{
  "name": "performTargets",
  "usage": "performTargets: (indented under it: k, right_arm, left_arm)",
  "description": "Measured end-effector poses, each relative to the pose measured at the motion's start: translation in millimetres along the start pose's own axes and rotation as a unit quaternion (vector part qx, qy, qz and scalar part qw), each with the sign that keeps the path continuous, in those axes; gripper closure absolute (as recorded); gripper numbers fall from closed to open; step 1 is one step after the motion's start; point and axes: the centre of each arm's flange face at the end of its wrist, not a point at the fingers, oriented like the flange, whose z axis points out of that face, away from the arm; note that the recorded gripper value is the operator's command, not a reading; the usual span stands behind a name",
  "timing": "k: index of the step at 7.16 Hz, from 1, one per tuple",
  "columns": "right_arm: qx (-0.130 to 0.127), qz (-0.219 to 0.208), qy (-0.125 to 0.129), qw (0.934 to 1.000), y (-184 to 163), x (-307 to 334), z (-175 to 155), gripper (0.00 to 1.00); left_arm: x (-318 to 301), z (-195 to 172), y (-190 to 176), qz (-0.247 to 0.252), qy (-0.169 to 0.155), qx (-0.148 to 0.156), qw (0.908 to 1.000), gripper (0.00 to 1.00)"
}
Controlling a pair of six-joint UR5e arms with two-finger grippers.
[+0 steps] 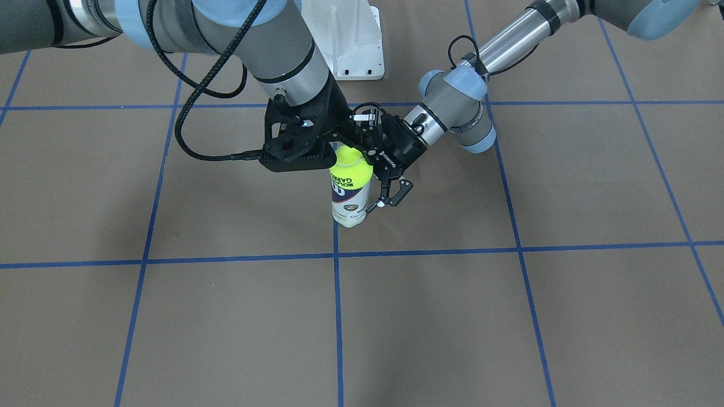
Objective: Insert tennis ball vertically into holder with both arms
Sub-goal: 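Lower the ball into the can top and open the right gripper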
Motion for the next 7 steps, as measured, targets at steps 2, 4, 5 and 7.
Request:
performTargets:
  k: [2, 4, 5, 7]
  right_arm:
    - [-0.009, -0.001, 0.007, 0.9999, 9.8, -0.2, 11.4, 1.0]
    - [-0.016, 0.002, 0.015, 0.9998, 15.9, 0.0, 19.2, 0.99]
    - [-0.018, 0.002, 0.016, 0.9997, 17.3, 0.1, 20.7, 0.8]
    - [-0.021, 0.002, 0.017, 0.9996, 18.2, 0.9, 22.1, 0.36]
  left_arm:
    - [-0.3, -0.3, 0.5, 0.0, 0.0, 0.0, 1.0, 0.01]
    - [-1.1, -0.6, 2.0, 0.0, -0.001, -0.001, 1.0, 0.01]
    - [-1.8, -1.1, 3.1, 0.0, -0.001, -0.002, 1.0, 0.01]
    - [-2.5, -1.8, 4.2, 0.0, -0.001, -0.002, 1.0, 0.01]
